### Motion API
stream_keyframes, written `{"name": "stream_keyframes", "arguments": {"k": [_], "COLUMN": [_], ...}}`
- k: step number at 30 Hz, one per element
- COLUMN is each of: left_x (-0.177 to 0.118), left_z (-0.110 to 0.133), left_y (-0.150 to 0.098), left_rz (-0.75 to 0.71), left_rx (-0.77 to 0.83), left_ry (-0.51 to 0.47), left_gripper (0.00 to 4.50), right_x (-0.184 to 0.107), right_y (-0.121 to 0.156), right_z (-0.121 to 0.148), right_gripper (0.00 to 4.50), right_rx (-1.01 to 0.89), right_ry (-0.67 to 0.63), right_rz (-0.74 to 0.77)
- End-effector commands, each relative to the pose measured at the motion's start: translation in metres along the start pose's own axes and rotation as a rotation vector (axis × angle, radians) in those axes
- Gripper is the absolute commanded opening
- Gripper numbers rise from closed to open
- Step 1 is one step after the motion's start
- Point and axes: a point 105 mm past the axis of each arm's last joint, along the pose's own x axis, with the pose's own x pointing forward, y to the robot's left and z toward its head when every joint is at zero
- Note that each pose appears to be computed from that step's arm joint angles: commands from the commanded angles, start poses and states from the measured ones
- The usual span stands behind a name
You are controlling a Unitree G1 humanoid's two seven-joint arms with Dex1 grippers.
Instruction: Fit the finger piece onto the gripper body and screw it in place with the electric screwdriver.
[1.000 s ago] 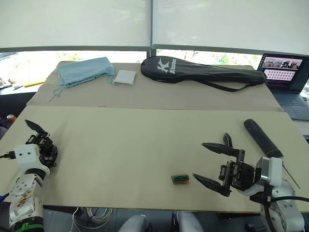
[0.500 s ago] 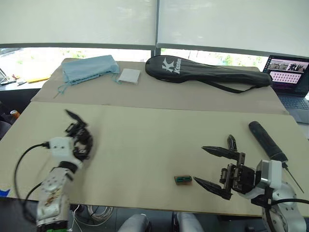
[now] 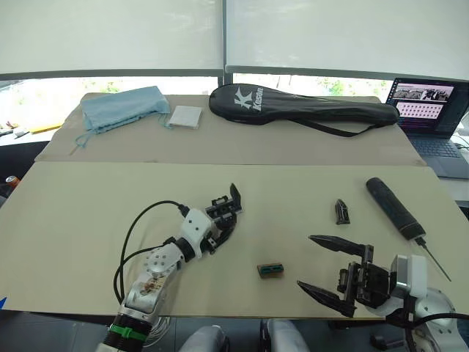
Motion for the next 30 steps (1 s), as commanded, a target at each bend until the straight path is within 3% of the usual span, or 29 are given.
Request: {"name": "stream_keyframes", "arguments": {"k": [1,11,19,21,24,30], "left_x": [0.012,0.026,0.020,0.016,0.013,0.001], "left_z": [0.026,0.013,-0.003,-0.007,-0.009,-0.012], "left_y": [-0.009,-0.029,-0.024,-0.022,-0.017,-0.006], "left_rz": [-0.057,-0.171,-0.152,-0.147,-0.129,-0.112], "left_rx": [0.053,0.081,0.027,0.011,-0.018,-0.102], "left_ry": [-0.105,-0.060,0.003,0.017,0.018,0.036], "left_gripper": [2.33,2.33,2.33,3.36,4.47,4.47], "right_x": [-0.001,0.001,0.008,0.008,0.008,0.009], "right_y": [0.000,0.002,0.001,0.001,0.000,-0.002], "right_z": [0.013,0.012,0.016,0.016,0.017,0.019], "right_gripper": [4.50,4.50,4.50,4.50,4.50,4.50], "right_rx": [-0.072,-0.089,-0.092,-0.092,-0.099,-0.112], "right_ry": [-0.027,-0.026,-0.034,-0.034,-0.030,-0.024], "right_rz": [0.000,0.018,0.027,0.028,0.026,0.021]}}
